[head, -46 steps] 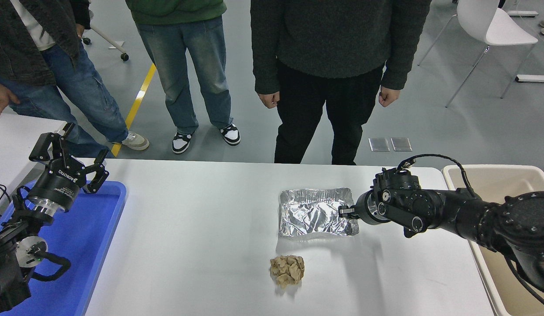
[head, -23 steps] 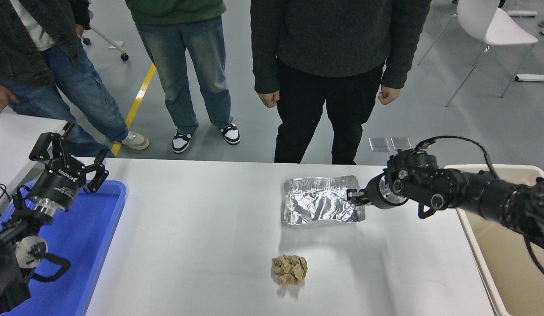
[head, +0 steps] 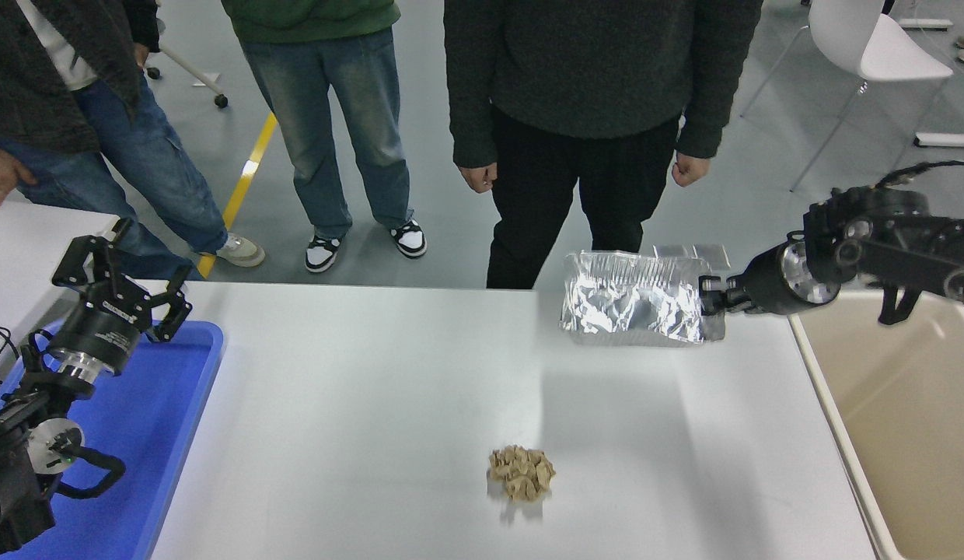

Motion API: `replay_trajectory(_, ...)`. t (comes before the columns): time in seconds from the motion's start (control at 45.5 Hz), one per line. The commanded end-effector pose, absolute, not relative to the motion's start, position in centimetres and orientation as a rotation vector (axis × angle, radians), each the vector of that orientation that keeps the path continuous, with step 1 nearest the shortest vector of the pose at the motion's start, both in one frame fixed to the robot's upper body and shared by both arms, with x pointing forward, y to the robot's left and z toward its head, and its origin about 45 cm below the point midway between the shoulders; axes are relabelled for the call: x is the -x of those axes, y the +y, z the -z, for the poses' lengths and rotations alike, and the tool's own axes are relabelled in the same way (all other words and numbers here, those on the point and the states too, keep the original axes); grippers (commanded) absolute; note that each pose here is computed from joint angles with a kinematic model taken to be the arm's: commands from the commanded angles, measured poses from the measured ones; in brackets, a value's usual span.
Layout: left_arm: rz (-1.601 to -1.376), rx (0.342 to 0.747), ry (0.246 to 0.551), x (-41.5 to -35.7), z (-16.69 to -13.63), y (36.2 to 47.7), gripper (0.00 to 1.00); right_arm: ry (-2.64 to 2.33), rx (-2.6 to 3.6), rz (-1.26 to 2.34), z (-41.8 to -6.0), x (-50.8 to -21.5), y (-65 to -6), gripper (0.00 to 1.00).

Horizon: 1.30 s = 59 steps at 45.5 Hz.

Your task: Clean the table surface

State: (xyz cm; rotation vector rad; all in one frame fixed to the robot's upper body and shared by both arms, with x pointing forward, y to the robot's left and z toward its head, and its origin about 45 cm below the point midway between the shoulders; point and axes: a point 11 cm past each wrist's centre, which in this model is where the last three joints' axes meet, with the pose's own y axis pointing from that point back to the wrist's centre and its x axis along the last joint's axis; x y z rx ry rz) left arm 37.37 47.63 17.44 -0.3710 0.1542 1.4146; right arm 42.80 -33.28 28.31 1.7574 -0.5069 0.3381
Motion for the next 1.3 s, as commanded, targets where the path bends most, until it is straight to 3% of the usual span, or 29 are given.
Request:
replay_trajectory(0.0, -1.415, 0.371, 0.154, -37.38, -17.44, 47.6, 1.0, -0.548, -1.759, -0.314, -33.0, -41.3, -37.0, 0.0)
replay_trajectory(0.396, -1.415, 0.371, 0.154, -37.38, -17.44, 47.6, 1.0, -0.567, -1.755, -0.311, -37.9, -40.3, -39.6, 0.0)
replay_trajectory(1.275, -1.415, 0.371, 0.154, -37.38, -17.44, 47.6, 1.0, -0.662, -1.699, -0.269, -35.4, -40.7, -42.2, 0.0)
